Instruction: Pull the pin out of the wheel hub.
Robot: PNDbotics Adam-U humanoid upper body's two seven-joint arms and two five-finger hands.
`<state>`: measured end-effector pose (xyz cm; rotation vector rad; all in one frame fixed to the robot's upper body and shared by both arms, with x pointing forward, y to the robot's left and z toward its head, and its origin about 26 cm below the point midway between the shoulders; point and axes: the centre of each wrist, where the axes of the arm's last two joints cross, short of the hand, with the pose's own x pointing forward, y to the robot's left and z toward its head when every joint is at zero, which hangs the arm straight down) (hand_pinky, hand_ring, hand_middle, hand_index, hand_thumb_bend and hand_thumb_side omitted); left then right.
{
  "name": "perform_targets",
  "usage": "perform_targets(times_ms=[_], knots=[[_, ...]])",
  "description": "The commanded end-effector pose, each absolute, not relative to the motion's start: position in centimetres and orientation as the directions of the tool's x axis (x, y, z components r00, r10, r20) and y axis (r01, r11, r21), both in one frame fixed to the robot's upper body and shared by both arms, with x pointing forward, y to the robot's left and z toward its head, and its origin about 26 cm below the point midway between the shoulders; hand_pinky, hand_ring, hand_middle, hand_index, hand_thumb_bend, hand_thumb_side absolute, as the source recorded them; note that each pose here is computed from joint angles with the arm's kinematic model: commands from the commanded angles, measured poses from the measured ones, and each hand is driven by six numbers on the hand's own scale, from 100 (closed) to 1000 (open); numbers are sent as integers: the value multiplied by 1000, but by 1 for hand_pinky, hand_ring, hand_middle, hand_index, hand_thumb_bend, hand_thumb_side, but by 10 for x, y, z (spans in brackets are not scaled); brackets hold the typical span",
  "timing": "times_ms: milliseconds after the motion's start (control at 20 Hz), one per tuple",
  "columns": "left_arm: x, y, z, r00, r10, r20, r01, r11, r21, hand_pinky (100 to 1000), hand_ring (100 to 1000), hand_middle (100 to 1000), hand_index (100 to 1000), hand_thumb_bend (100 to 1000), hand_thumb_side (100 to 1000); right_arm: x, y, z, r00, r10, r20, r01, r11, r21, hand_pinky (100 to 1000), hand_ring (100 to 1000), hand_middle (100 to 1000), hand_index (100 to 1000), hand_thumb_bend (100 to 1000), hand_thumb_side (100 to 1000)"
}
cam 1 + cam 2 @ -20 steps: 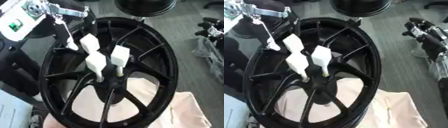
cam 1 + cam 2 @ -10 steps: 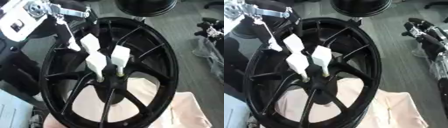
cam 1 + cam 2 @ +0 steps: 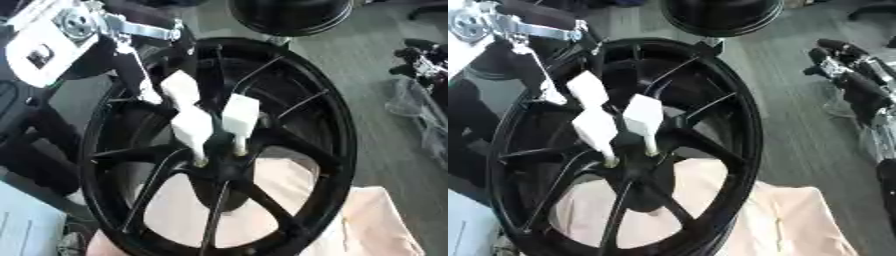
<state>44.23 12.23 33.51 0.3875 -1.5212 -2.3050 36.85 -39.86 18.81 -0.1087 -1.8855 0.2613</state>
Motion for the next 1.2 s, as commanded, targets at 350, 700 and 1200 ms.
perform_targets(times_ms=[350,700,1200], knots=[[436,121,349,-938,-340,-68,99,-450,888,806,708,560,543,353,100,369,-400,199,-342,228,911,-42,965,-258,959,682,763,860,306,399],[433,122,354,-934,-351,-63,104,-438,893,802,695,545,507,365,100,369,-400,199,-341,231,911,-43,965,-260,959,682,763,860,304,399],[427,133,371,-928,-366,-68,90,-399,912,799,686,528,489,386,100,369,-401,199,-336,237,912,-37,964,-264,959,682,764,861,304,398]])
